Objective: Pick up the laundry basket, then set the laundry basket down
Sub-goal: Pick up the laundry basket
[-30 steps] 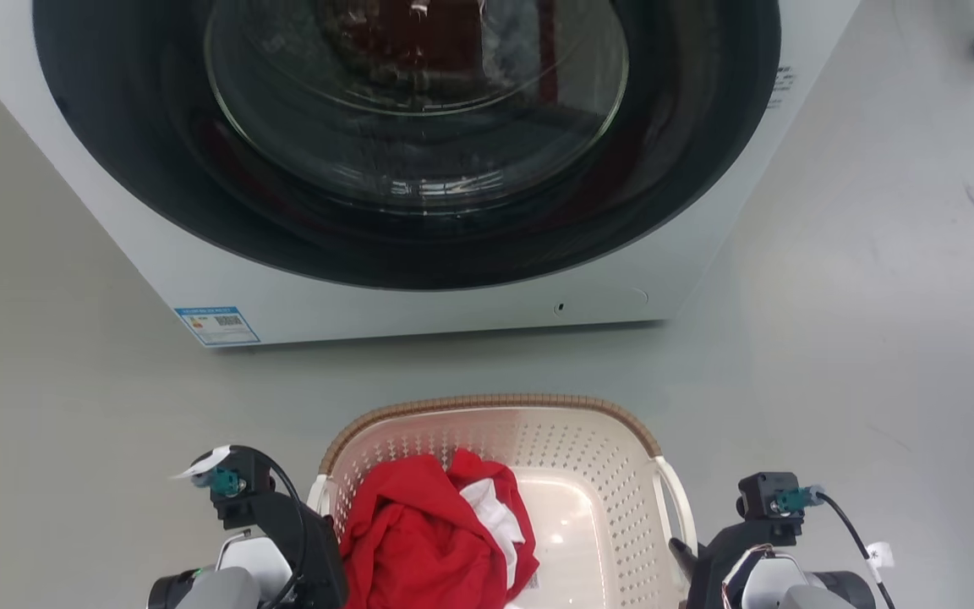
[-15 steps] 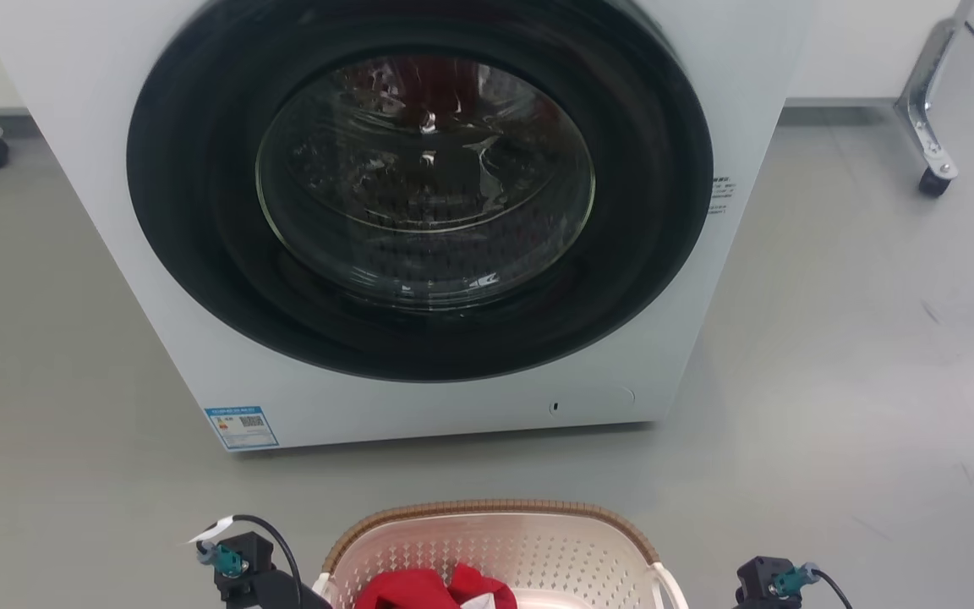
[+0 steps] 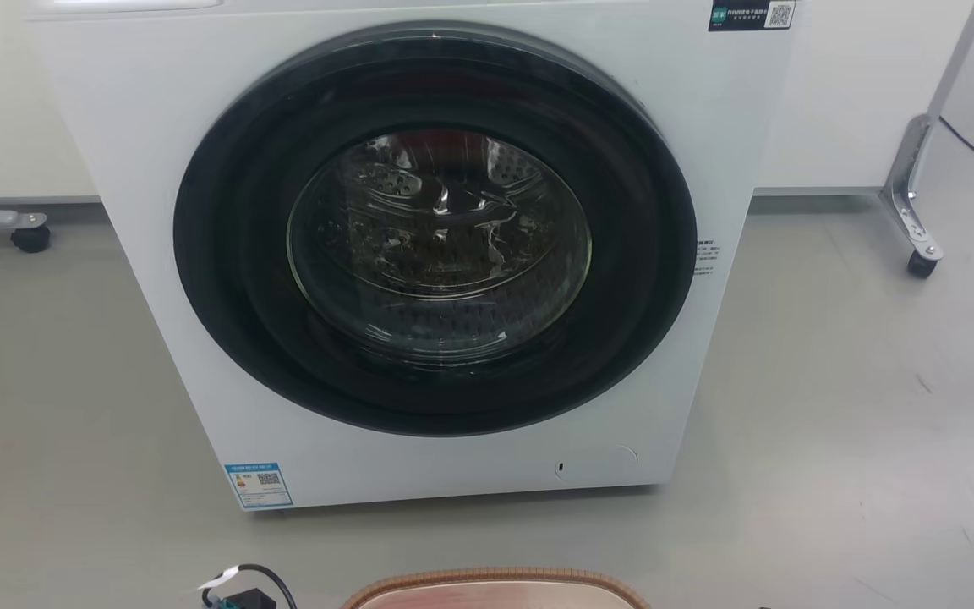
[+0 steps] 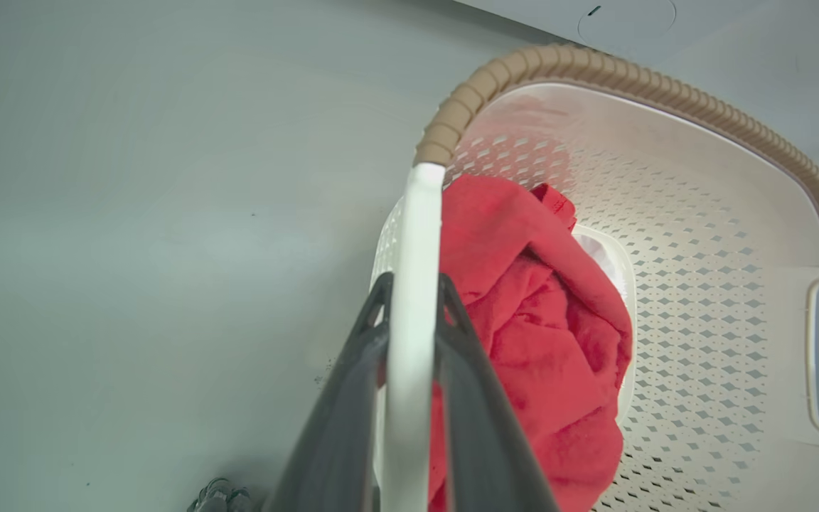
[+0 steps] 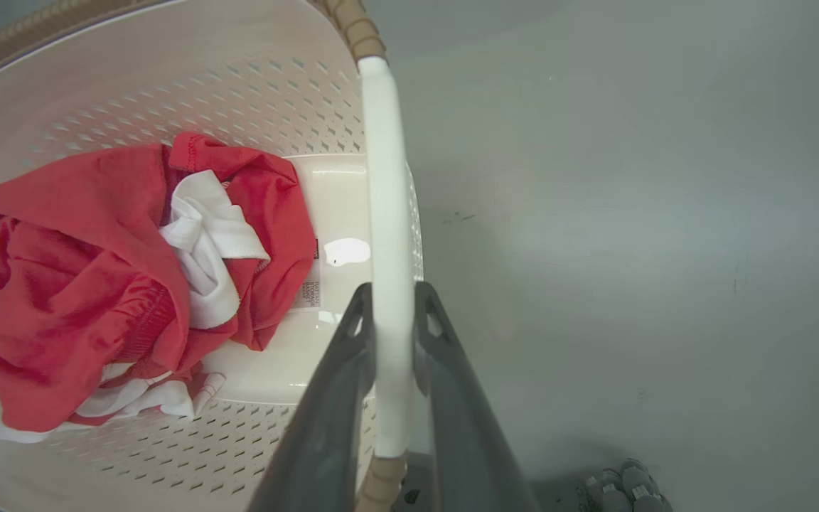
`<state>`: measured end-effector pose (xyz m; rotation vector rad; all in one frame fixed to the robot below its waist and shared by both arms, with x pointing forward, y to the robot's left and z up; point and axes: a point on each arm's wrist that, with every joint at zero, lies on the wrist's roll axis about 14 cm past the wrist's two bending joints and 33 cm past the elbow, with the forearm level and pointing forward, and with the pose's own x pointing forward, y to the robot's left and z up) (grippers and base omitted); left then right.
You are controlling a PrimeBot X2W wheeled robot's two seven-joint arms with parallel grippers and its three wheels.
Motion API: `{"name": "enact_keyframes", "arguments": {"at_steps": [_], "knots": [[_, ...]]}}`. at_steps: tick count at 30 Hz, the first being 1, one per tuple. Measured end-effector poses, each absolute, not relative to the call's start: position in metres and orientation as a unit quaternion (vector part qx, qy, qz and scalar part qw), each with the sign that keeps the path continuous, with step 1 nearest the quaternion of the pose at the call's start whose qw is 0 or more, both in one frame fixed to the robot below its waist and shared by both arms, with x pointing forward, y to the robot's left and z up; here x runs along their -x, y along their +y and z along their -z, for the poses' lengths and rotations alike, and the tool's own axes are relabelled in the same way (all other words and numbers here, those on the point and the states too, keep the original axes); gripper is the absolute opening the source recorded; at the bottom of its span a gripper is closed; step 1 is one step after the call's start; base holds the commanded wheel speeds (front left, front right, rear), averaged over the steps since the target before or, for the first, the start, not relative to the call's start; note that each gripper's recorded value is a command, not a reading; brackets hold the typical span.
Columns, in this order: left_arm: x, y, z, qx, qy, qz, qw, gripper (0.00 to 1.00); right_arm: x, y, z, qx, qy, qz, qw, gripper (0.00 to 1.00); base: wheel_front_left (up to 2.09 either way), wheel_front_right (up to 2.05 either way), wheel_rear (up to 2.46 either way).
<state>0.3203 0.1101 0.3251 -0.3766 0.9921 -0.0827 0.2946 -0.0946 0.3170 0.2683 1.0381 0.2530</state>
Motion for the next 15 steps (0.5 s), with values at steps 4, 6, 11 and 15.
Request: {"name": "enact_keyframes", "arguments": {"at_steps": [4, 6, 11, 15], "knots": [[-0.3136, 0.1119, -0.3257, 0.185, 0.474, 0.034, 0.860, 0.00, -0.2893, -0.0939, -0.3178, -0.130, 0.496, -0.122, 0.850, 0.00, 0.00, 0.00, 0.00], [-0.3108, 0.1126, -0.3251, 0.202, 0.473, 0.025, 0.857, 0.00, -0.2884, -0.0930, -0.3183, -0.129, 0.496, -0.124, 0.850, 0.00, 0.00, 0.00, 0.00], [-0.3086, 0.1133, -0.3249, 0.204, 0.473, 0.023, 0.857, 0.00, -0.2886, -0.0932, -0.3196, -0.128, 0.496, -0.125, 0.850, 0.00, 0.00, 0.00, 0.00], [-0.3085, 0.1136, -0.3258, 0.206, 0.472, 0.019, 0.857, 0.00, -0.2887, -0.0929, -0.3208, -0.128, 0.494, -0.127, 0.851, 0.00, 0.00, 0.00, 0.00]]}}
